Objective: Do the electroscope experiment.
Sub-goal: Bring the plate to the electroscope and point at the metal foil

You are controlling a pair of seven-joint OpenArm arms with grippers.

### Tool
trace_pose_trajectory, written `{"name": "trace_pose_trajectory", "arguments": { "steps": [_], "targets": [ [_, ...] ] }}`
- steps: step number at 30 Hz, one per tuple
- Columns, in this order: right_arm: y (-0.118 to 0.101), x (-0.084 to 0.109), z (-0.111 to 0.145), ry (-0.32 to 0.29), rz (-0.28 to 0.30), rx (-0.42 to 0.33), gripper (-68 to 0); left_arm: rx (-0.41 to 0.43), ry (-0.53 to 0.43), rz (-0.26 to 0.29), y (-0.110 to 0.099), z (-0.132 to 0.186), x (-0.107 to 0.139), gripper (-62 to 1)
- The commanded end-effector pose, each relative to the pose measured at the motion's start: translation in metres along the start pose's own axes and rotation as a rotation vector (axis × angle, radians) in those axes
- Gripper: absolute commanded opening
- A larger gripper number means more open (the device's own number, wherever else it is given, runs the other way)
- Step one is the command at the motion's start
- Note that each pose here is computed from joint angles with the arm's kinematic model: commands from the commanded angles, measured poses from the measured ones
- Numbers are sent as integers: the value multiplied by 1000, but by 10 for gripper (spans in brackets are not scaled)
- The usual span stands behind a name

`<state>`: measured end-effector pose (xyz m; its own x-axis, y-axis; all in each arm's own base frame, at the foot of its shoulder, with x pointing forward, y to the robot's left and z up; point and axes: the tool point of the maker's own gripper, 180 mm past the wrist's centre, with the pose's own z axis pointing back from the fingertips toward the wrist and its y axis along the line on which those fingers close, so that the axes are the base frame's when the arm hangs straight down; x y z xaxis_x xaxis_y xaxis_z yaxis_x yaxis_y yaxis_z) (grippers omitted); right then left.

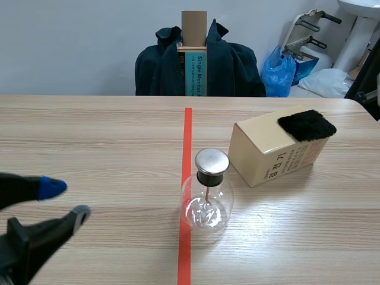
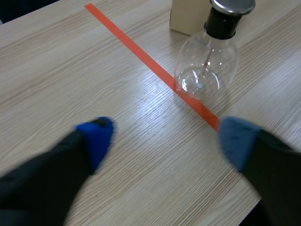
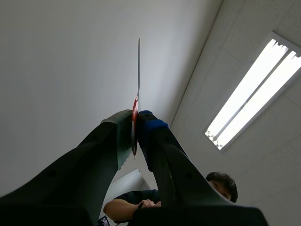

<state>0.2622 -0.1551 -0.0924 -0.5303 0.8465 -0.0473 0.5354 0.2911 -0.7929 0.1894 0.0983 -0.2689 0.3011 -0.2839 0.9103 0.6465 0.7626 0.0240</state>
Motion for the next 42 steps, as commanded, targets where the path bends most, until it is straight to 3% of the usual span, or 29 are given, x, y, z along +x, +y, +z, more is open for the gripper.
{"name": "trace_pose_trajectory", "arguments": {
  "steps": [1, 2, 7, 17, 29, 33, 38, 42],
  "targets": [
    [-20, -5, -7, 1, 56, -84, -668, -49, -38, 21, -12, -4, 4, -573],
    [-20, -5, -7, 1, 56, -84, -668, -79, -55, 25, -19, -7, 4, -594],
    [-20, -3, -7, -7, 57, -83, -668, -150, -91, -6, -35, -33, -5, -582],
    [-20, -3, -7, -6, 56, -84, -668, -138, -77, 29, -23, -82, -44, -581],
    [-18, -9, -7, 26, 47, -76, -668, -143, -72, 13, -20, -98, -56, -581],
    [2, -13, -6, 53, 10, 26, -668, -158, -55, -44, -28, -101, -59, -582],
    [37, -11, 3, 89, -4, 146, -667, -158, -60, -40, -30, -103, -58, -582],
    [70, 5, 11, 77, -3, 223, -667, -155, -56, -39, -30, -103, -58, -582]
  ]
}}
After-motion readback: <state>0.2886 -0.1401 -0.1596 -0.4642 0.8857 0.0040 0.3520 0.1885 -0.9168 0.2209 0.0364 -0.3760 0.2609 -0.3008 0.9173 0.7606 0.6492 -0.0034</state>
